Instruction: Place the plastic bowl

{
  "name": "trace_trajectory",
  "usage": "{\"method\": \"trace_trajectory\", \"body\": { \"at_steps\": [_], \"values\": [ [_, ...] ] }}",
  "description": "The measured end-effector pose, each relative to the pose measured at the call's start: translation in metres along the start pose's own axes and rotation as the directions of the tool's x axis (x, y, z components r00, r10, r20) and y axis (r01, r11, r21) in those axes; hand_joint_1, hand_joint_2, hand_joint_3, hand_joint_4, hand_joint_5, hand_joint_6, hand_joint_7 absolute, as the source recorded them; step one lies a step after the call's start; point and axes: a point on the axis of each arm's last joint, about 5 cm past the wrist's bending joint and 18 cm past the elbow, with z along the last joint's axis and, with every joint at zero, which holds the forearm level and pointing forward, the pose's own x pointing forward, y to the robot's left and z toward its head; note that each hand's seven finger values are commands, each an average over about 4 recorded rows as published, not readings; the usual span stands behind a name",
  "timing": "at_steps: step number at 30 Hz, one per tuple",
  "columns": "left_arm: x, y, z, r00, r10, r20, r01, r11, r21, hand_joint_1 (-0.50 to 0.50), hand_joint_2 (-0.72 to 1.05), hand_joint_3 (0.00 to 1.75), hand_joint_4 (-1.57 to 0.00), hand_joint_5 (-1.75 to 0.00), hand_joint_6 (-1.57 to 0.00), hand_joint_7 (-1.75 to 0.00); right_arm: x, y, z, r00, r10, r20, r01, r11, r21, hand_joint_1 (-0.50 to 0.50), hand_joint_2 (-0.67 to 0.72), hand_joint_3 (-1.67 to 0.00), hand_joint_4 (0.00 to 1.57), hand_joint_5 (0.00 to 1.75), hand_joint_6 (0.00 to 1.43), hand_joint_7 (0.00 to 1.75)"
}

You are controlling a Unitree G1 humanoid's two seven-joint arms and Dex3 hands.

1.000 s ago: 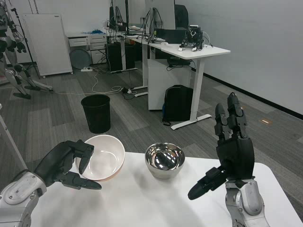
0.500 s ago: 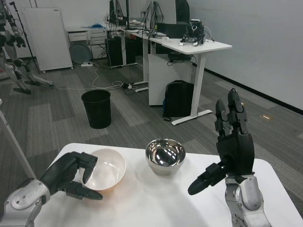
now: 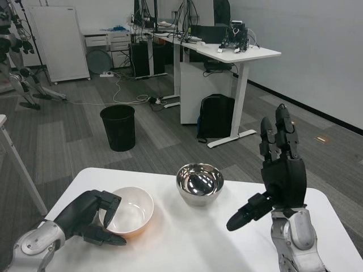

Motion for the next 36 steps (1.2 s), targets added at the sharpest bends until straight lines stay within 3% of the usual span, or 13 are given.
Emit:
{"method": "trace_trajectory", "body": {
  "at_steps": [3, 5, 7, 10, 13, 16, 17, 25, 29, 36],
  "values": [
    [0.0, 0.0, 0.0, 1.0, 0.002, 0.003, -0.002, 1.0, -0.003, -0.39, 1.05, 0.26, -0.54, -1.75, -1.26, -1.54, 0.0, 0.0, 0.0, 1.0, 0.0, 0.0, 0.0, 1.0, 0.0, -0.46, 0.41, 0.0, 0.0, 0.0, 0.0, 0.0],
    [-0.001, 0.0, -0.001, 1.0, 0.002, 0.006, -0.002, 1.0, -0.003, -0.41, 1.05, 0.31, -0.27, -1.44, -1.21, -1.38, 0.0, 0.0, 0.0, 1.0, 0.0, 0.0, 0.0, 1.0, 0.0, -0.46, 0.41, 0.0, 0.0, 0.0, 0.0, 0.0],
    [-0.001, -0.001, -0.001, 1.0, 0.007, 0.011, -0.007, 1.0, 0.0, -0.45, 1.05, 0.37, -0.05, -0.87, -1.11, -1.1, 0.0, 0.0, 0.0, 1.0, 0.0, 0.0, 0.0, 1.0, 0.0, -0.46, 0.41, 0.0, 0.0, 0.0, 0.0, 0.0],
    [-0.004, -0.001, -0.003, 0.999, 0.033, 0.022, -0.033, 0.999, 0.004, -0.49, 1.05, 0.44, 0.0, -0.28, -0.81, -0.54, 0.0, 0.0, 0.0, 1.0, 0.0, -0.001, 0.0, 1.0, 0.0, -0.46, 0.41, 0.0, 0.0, 0.0, 0.0, 0.0],
    [-0.008, -0.002, -0.005, 0.997, 0.068, 0.038, -0.067, 0.998, -0.02, -0.5, 1.05, 0.44, 0.0, -0.08, -0.33, -0.14, 0.0, 0.0, 0.0, 1.0, 0.001, -0.001, -0.001, 1.0, 0.0, -0.46, 0.41, 0.0, 0.0, 0.0, 0.0, 0.0],
    [-0.01, -0.002, -0.006, 0.994, 0.094, 0.053, -0.092, 0.995, -0.05, -0.5, 1.05, 0.44, 0.0, 0.0, -0.02, 0.0, 0.0, 0.0, 0.0, 1.0, 0.001, -0.001, -0.001, 1.0, 0.001, -0.46, 0.41, 0.0, 0.0, 0.0, 0.0, 0.0],
    [-0.01, -0.002, -0.006, 0.993, 0.105, 0.058, -0.102, 0.993, -0.057, -0.5, 1.05, 0.44, 0.0, 0.0, 0.0, 0.0, 0.0, 0.0, 0.0, 1.0, 0.001, -0.001, -0.001, 1.0, 0.001, -0.46, 0.41, 0.0, 0.0, 0.0, 0.0, 0.0],
    [-0.01, -0.002, -0.006, 0.988, 0.14, 0.073, -0.135, 0.989, -0.062, -0.5, 1.05, 0.26, 0.0, 0.0, 0.0, 0.0, 0.0, 0.0, 0.0, 1.0, 0.001, -0.001, -0.001, 1.0, 0.0, -0.45, 0.41, 0.0, 0.0, 0.0, 0.0, 0.0],
    [-0.011, -0.002, -0.005, 0.984, 0.157, 0.084, -0.152, 0.986, -0.064, -0.5, 1.05, 0.26, 0.0, 0.0, 0.0, 0.0, 0.0, 0.0, 0.0, 1.0, 0.001, -0.002, -0.001, 1.0, 0.0, -0.45, 0.41, -0.02, 0.0, 0.0, 0.0, 0.0],
    [-0.011, 0.001, 0.002, 0.973, 0.189, 0.13, -0.182, 0.981, -0.061, -0.5, 0.96, 0.09, 0.0, 0.0, 0.0, 0.0, 0.0, 0.0, 0.0, 1.0, 0.0, -0.002, 0.0, 1.0, 0.0, -0.46, 0.41, -0.08, 0.0, 0.0, 0.0, 0.0]
  ]
}}
